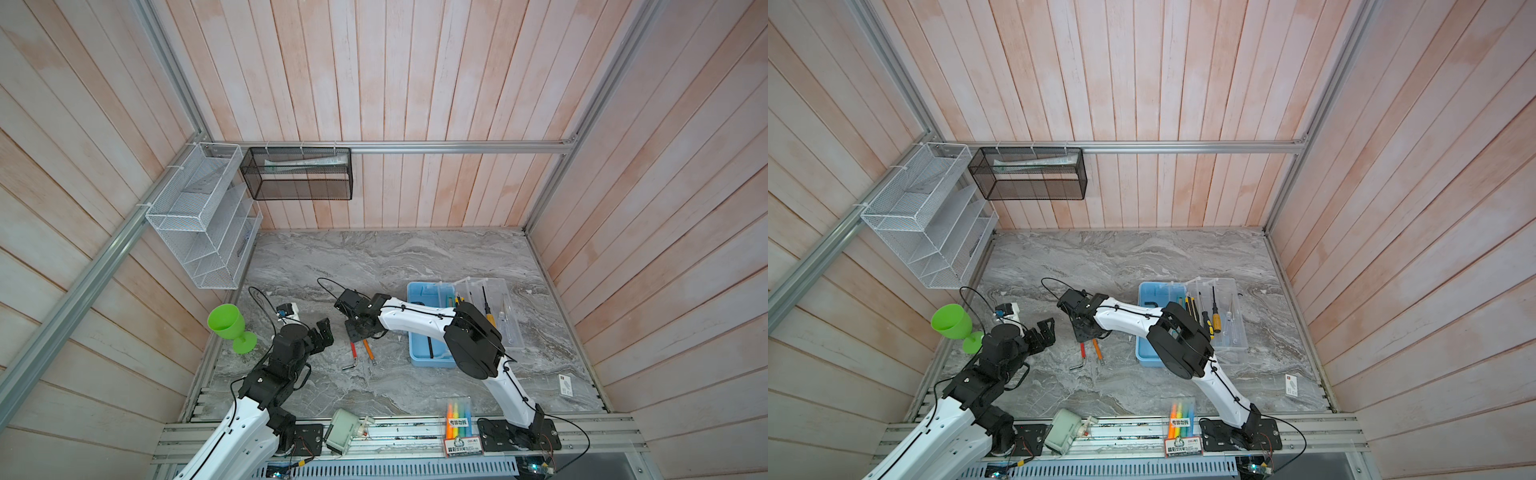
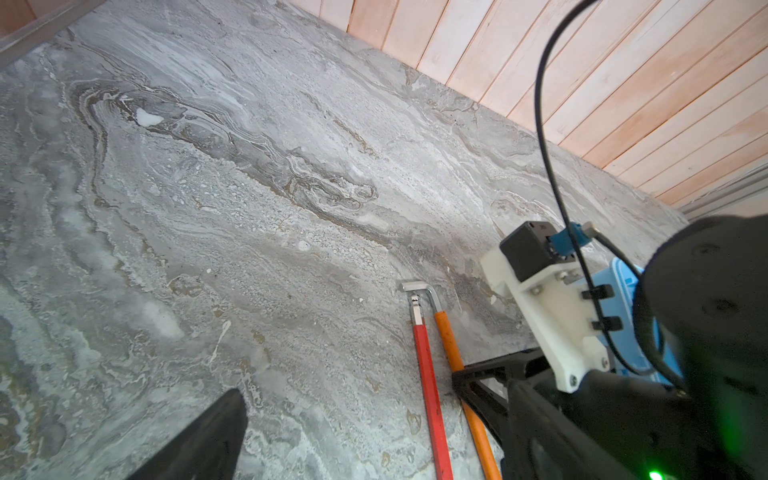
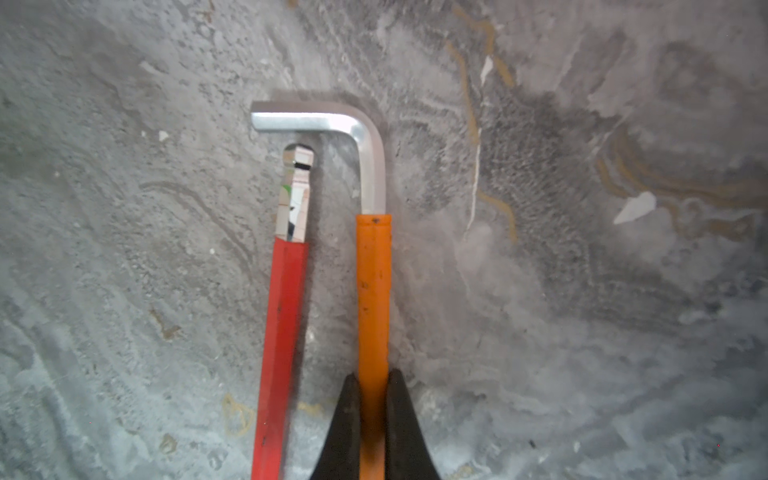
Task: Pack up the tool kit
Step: 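Lift the orange hex key and carry it over the box with the right gripper, then lower the orange hex key into the box and open the right gripper, then move the right gripper to the red hex key and close on it, then lift the red hex key and lower it into the box with the right gripper, then open the right gripper and raise it while the left gripper reaches toward the box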
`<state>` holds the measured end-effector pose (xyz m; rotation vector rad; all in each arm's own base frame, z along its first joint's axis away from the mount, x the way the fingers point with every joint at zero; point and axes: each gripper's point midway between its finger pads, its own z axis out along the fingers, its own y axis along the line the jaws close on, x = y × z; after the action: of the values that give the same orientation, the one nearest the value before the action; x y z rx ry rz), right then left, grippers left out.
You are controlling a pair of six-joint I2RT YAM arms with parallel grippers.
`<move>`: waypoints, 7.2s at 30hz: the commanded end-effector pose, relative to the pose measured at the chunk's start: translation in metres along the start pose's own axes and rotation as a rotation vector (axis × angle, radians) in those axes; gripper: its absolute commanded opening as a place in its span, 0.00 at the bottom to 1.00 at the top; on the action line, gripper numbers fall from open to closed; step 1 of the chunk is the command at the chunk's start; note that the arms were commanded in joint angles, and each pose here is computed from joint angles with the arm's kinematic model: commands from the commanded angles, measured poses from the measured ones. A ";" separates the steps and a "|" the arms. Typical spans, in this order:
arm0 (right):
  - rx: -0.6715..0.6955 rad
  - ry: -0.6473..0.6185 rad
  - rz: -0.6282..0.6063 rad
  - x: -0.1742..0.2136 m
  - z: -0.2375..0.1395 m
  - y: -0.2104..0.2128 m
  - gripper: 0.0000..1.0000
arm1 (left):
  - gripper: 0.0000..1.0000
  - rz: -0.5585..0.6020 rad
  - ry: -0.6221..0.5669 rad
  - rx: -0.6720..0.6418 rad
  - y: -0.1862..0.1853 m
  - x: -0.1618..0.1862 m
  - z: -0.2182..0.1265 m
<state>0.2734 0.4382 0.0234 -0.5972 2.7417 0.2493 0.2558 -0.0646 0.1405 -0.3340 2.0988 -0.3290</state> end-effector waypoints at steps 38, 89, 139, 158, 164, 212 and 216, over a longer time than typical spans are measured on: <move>0.183 -0.214 0.410 0.032 -0.128 -0.181 0.00 | 1.00 -0.005 -0.023 0.016 0.012 0.019 0.005; 0.033 -0.244 0.041 -0.035 -0.123 -0.097 0.37 | 1.00 -0.048 -0.058 -0.044 0.025 0.016 0.003; 0.058 0.077 -0.247 0.050 0.018 0.028 0.20 | 1.00 -0.123 -0.106 -0.096 0.042 0.014 -0.012; -0.007 -0.032 -0.146 0.009 -0.039 0.008 0.00 | 1.00 -0.104 -0.101 -0.066 0.036 0.014 -0.010; 0.052 -0.080 -0.083 0.000 -0.067 -0.023 0.00 | 1.00 -0.099 -0.097 -0.060 0.035 0.014 -0.010; 0.574 0.083 -0.004 0.033 -0.080 -0.210 0.00 | 1.00 -0.067 -0.075 -0.009 0.024 0.016 -0.007; 0.575 0.108 -0.009 0.040 -0.076 -0.211 0.00 | 1.00 -0.065 -0.075 -0.007 0.024 0.017 -0.007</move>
<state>0.3077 0.2218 0.0569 -0.4890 2.7161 -0.5273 0.2386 -0.0461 0.1276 -0.4364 2.0122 -0.3404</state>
